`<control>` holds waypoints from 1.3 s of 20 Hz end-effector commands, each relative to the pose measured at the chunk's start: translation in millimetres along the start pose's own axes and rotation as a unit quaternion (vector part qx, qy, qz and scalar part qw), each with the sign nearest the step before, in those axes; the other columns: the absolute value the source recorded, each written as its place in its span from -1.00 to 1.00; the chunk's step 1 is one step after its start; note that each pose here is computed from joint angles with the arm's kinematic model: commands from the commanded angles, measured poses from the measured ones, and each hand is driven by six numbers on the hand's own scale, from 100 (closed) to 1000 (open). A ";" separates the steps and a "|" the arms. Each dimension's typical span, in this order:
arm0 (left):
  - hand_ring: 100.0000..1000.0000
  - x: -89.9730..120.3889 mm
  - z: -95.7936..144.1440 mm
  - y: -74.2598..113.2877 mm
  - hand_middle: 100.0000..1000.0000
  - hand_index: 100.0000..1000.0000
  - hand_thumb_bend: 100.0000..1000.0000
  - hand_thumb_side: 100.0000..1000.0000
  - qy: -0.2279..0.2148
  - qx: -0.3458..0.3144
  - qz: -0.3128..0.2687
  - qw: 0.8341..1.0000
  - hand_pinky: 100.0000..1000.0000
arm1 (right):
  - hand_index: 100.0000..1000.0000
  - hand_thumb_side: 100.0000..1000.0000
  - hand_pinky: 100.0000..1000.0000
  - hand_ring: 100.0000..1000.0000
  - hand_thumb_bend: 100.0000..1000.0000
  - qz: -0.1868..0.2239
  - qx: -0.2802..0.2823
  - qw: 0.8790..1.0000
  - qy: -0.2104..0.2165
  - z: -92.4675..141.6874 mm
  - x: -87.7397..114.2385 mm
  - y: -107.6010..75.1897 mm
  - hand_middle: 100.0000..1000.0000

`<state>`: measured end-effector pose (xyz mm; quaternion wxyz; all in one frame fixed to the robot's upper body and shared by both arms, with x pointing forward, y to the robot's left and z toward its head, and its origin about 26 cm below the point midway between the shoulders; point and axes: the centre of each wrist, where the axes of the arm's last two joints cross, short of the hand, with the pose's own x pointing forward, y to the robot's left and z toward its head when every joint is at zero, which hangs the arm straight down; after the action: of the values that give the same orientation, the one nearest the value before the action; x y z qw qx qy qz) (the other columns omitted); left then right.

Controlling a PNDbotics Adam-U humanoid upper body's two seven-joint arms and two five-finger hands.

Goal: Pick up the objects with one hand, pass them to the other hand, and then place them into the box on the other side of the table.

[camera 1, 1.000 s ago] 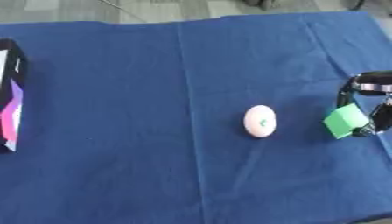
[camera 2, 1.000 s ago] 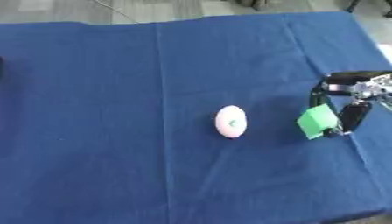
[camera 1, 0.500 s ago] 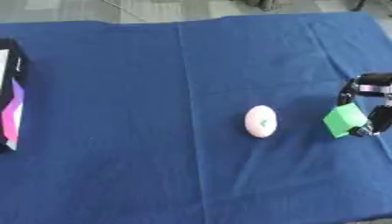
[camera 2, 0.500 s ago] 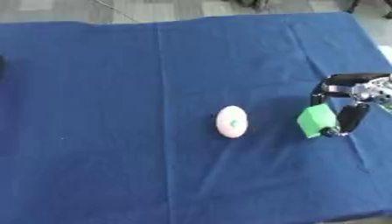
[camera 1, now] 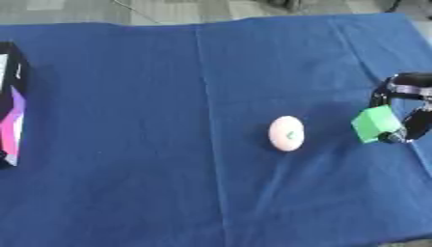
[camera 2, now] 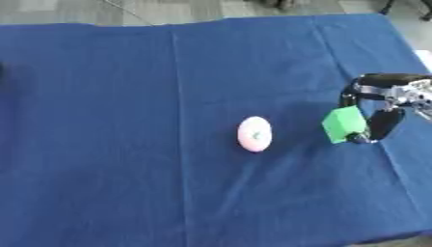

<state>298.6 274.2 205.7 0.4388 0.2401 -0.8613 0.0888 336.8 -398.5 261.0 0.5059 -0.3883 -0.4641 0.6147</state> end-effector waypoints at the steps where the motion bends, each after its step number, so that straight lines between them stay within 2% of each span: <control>1: 0.45 8.9 -7.2 7.0 0.48 0.69 -0.97 0.61 -0.024 -0.002 -0.014 1.000 0.38 | -0.02 -1.00 0.64 0.24 -0.74 -0.001 -0.060 0.998 -0.009 16.8 13.3 -32.8 -0.16; 3: 0.45 10.8 -9.4 7.9 0.48 0.70 -0.98 0.60 -0.030 -0.008 -0.021 0.999 0.38 | -0.01 -1.00 0.62 0.21 -0.82 -0.015 -0.077 0.997 -0.024 19.4 24.4 -37.2 -0.16; 5: 0.45 13.4 -12.2 8.5 0.48 0.70 -0.99 0.59 -0.037 -0.019 -0.030 0.999 0.38 | 0.00 -1.00 0.55 0.14 -1.00 -0.036 -0.092 0.994 -0.042 19.5 37.0 -37.4 -0.16; 10: 0.46 25.2 -22.3 6.9 0.49 0.71 -1.00 0.56 -0.061 -0.047 -0.046 0.996 0.39 | 0.02 -1.00 0.54 0.04 -1.00 -0.118 -0.148 0.976 -0.103 16.2 73.9 -35.1 -0.18; 16: 0.46 39.7 -34.0 6.0 0.50 0.71 -1.00 0.54 -0.085 -0.073 -0.057 0.992 0.40 | 0.06 -1.00 0.56 -0.08 -1.00 -0.206 -0.188 0.941 -0.190 19.3 127.8 -30.6 -0.16; 20: 0.47 48.7 -39.8 4.2 0.50 0.71 -1.00 0.54 -0.098 -0.093 -0.064 0.989 0.40 | 0.07 -1.00 0.54 -0.09 -1.00 -0.260 -0.202 0.914 -0.238 12.2 152.2 -26.3 -0.16; 26: 0.47 56.9 -45.6 4.6 0.50 0.71 -1.00 0.53 -0.109 -0.113 -0.076 0.985 0.41 | 0.08 -1.00 0.55 -0.12 -1.00 -0.321 -0.211 0.877 -0.290 -2.2 192.7 -9.3 -0.16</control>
<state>304.6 273.8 266.2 0.3909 0.2547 -0.8827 -0.0563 309.8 -215.7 262.5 0.4409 -0.1300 -0.7938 0.3983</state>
